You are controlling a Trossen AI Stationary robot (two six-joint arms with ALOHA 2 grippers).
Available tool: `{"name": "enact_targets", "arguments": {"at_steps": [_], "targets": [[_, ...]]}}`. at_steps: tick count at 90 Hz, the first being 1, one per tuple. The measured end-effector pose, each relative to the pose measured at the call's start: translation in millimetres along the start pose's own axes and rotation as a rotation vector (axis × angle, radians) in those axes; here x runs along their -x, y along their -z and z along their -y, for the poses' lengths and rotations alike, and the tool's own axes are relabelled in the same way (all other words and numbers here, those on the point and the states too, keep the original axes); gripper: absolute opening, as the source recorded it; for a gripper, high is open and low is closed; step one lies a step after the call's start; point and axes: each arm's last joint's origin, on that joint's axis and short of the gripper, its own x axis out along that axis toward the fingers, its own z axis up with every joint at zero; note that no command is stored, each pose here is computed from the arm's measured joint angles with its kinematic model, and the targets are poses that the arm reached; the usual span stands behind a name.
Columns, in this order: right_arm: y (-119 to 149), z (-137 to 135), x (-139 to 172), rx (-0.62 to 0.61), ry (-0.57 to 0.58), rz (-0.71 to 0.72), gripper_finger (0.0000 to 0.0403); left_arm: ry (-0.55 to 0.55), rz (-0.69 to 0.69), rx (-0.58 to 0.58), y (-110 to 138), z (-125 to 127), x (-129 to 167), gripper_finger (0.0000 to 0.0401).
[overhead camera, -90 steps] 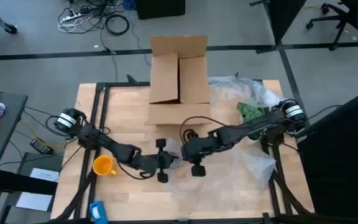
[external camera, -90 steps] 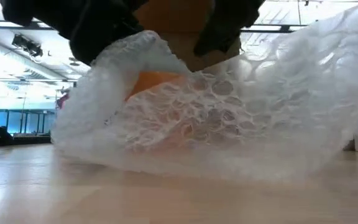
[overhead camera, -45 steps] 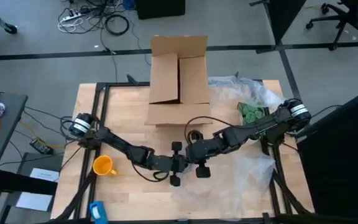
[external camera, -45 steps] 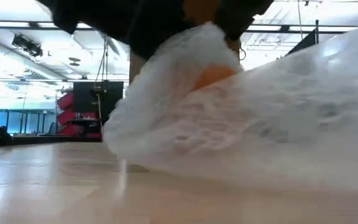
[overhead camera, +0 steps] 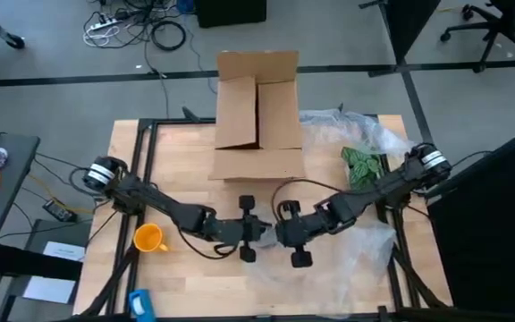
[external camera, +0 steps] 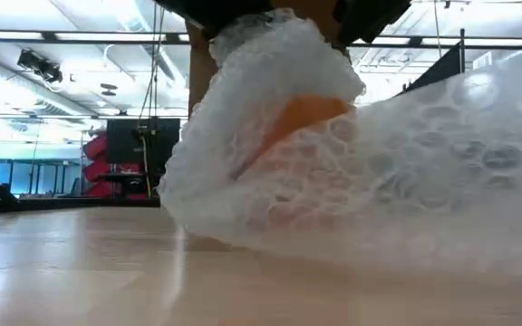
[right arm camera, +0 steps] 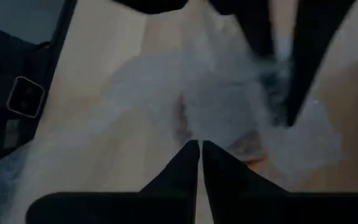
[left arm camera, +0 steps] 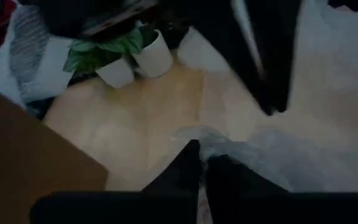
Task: Wrap mug
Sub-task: Wrap the orange cup with the bubble wrap
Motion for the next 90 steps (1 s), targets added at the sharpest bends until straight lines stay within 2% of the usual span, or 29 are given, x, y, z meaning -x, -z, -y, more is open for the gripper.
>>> {"name": "enact_targets", "arguments": {"at_steps": [11, 24, 36, 47, 61, 90], "targets": [[0, 0, -17, 0.026, 0.013, 0.008, 0.0, -0.031, -0.009, -0.004, -3, -1, 7, 0.0], [3, 7, -50, 0.054, 0.019, -0.024, 0.0, -0.137, -0.036, -0.009, -5, -4, 20, 0.0], [13, 20, -81, 0.04, 0.051, -0.099, 0.0, -0.123, -0.031, 0.006, -8, 2, 31, 0.0], [18, 25, -94, 0.032, 0.016, -0.147, 0.0, -0.102, -0.024, 0.035, -8, 10, 35, 0.0], [17, 24, -84, 0.036, 0.012, -0.155, 0.0, -0.094, -0.027, 0.067, 1, 16, 33, 0.0], [-3, 24, -16, 0.025, 0.041, -0.024, 0.0, 0.001, 0.024, 0.077, 7, 21, 21, 0.0]]}}
